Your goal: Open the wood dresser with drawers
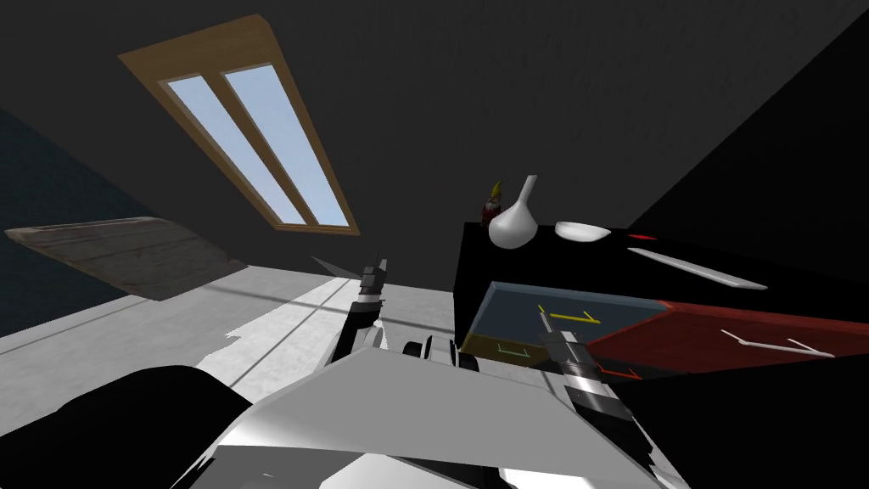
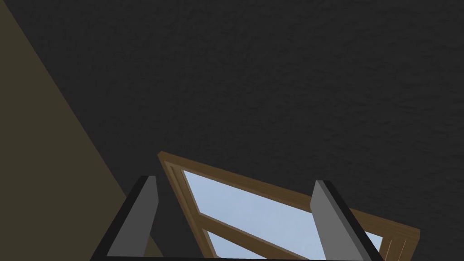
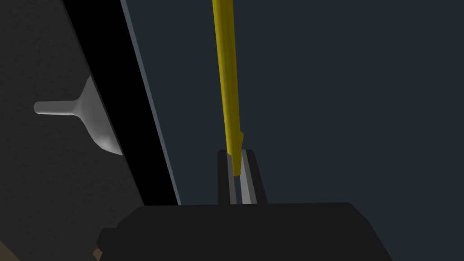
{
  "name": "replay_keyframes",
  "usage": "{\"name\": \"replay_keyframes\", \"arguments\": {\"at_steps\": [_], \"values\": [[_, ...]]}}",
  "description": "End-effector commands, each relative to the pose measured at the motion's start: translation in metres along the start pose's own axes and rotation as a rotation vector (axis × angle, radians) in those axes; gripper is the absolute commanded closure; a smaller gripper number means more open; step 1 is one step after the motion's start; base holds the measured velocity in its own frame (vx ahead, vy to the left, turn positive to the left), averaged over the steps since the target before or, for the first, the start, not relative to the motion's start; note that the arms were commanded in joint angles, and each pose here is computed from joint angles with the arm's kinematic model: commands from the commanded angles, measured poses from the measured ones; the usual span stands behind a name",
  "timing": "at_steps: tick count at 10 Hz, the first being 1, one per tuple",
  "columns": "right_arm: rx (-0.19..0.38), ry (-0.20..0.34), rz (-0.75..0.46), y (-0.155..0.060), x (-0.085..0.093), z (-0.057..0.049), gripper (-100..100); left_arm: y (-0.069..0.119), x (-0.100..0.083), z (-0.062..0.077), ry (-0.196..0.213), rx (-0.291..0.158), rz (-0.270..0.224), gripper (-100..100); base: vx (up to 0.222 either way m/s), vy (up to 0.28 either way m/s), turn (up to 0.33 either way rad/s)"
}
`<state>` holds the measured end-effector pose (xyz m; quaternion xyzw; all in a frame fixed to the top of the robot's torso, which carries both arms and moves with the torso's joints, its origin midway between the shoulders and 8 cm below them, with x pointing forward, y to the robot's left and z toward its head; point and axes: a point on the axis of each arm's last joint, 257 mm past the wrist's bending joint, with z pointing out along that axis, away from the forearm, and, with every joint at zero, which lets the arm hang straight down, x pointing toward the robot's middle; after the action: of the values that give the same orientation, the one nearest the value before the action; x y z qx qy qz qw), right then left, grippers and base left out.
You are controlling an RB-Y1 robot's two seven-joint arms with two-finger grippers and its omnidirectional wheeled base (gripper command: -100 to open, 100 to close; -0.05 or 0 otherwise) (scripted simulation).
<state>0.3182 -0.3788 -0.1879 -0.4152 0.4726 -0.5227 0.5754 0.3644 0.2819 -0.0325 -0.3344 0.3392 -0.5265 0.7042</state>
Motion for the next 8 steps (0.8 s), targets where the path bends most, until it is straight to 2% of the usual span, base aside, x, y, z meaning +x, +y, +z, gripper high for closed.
{"name": "replay_keyframes", "arguments": {"at_steps": [1, 3, 4, 5, 8], "values": [[0.009, -0.011, 0.0, -0.008, -0.0027, -0.001, 100, -0.0001, 0.0, 0.0001, 0.0, 0.0, 0.0, 0, -0.171, -0.001, -0.031], [0.016, -0.02, 0.001, -0.0144, -0.005, -0.0019, 100, -0.0001, 0.0001, 0.0001, 0.0, 0.0, 0.0, 0, -0.178, 0.013, -0.035], [-0.005, -0.012, 0.004, -0.0055, -0.0033, -0.0039, 100, -0.0001, 0.0001, 0.0001, 0.0, 0.0, 0.0, 0, -0.078, 0.008, -0.004], [-0.006, -0.017, 0.005, -0.0063, -0.0055, -0.0065, 100, 0.0, 0.0, 0.0, 0.0, 0.0, 0.0, 0, -0.113, 0.014, -0.033], [0.004, -0.03, 0.004, -0.0126, -0.0101, -0.0081, 100, -0.0001, 0.0, 0.0001, 0.0, 0.0, 0.0, 0, -0.186, -0.008, -0.034]]}}
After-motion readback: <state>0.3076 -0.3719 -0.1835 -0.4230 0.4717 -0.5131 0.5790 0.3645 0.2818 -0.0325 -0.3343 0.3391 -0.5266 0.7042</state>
